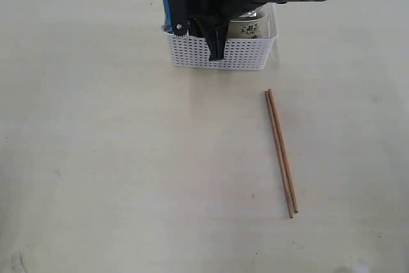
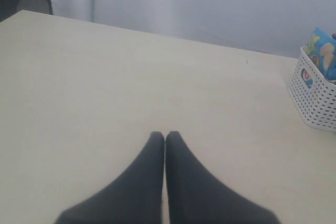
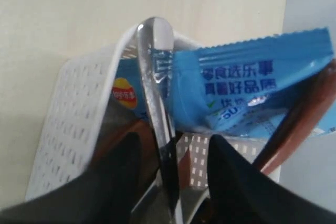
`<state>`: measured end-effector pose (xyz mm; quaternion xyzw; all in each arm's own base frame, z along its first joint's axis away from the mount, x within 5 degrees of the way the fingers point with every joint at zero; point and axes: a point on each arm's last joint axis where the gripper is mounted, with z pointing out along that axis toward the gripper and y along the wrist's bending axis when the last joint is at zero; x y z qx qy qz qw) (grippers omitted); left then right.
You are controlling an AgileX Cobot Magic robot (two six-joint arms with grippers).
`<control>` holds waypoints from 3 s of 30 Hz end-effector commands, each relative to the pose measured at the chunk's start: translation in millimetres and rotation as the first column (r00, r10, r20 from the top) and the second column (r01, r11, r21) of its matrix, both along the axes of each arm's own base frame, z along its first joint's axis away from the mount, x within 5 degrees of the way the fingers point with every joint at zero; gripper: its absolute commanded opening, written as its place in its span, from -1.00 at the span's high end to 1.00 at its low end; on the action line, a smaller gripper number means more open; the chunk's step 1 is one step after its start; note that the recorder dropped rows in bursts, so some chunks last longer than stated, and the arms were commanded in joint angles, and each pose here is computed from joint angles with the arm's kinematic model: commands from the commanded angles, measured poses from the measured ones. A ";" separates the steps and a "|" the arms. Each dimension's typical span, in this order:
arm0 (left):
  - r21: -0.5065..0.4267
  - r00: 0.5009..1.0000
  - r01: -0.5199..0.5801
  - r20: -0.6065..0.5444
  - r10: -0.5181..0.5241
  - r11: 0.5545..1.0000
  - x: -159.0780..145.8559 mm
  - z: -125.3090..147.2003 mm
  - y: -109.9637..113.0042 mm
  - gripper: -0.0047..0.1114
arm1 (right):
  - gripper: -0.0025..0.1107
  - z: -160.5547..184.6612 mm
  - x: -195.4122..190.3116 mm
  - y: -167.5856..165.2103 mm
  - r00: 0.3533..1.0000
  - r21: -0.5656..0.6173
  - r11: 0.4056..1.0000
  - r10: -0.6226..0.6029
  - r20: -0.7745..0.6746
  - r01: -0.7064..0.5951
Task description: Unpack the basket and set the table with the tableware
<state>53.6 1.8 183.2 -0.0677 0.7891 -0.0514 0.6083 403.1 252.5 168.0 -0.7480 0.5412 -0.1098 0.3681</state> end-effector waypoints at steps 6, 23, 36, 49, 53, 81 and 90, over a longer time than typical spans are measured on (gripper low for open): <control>-0.010 1.000 -0.001 0.000 0.001 1.000 -0.1 -1.1 -0.2 0.92 | 0.34 -1.8 0.1 2.1 1.000 0.004 1.000 -0.002 -0.001 0.002; -0.010 1.000 -0.001 0.000 0.001 1.000 -0.1 -1.1 -0.2 0.92 | 0.92 -1.8 -0.3 2.8 1.000 0.009 1.000 -0.005 -0.004 0.005; -0.010 1.000 -0.001 0.000 0.001 1.000 -0.1 -1.1 -0.2 0.92 | 0.93 19.4 -14.2 19.3 0.999 0.034 0.999 0.038 0.033 -0.039; -0.010 1.000 -0.001 0.000 0.001 1.000 -0.1 -1.1 -0.2 0.92 | 0.96 60.8 -17.9 15.6 0.994 0.222 0.969 -0.112 0.016 0.106; -0.010 1.000 -0.001 0.000 0.001 1.000 -0.1 -1.1 -0.2 0.92 | 0.96 92.0 -28.7 10.1 0.966 0.364 0.896 -0.226 -0.123 0.256; -0.010 1.000 -0.001 0.000 0.001 1.000 -0.1 -1.1 -0.2 0.92 | 0.96 113.3 -83.3 -15.9 0.249 0.016 0.417 -0.511 -0.822 0.909; -0.010 1.000 -0.001 0.000 0.001 1.000 -0.1 -1.1 -0.2 0.92 | 0.96 78.8 -102.2 -0.8 0.091 -0.043 0.255 -0.489 -0.867 0.966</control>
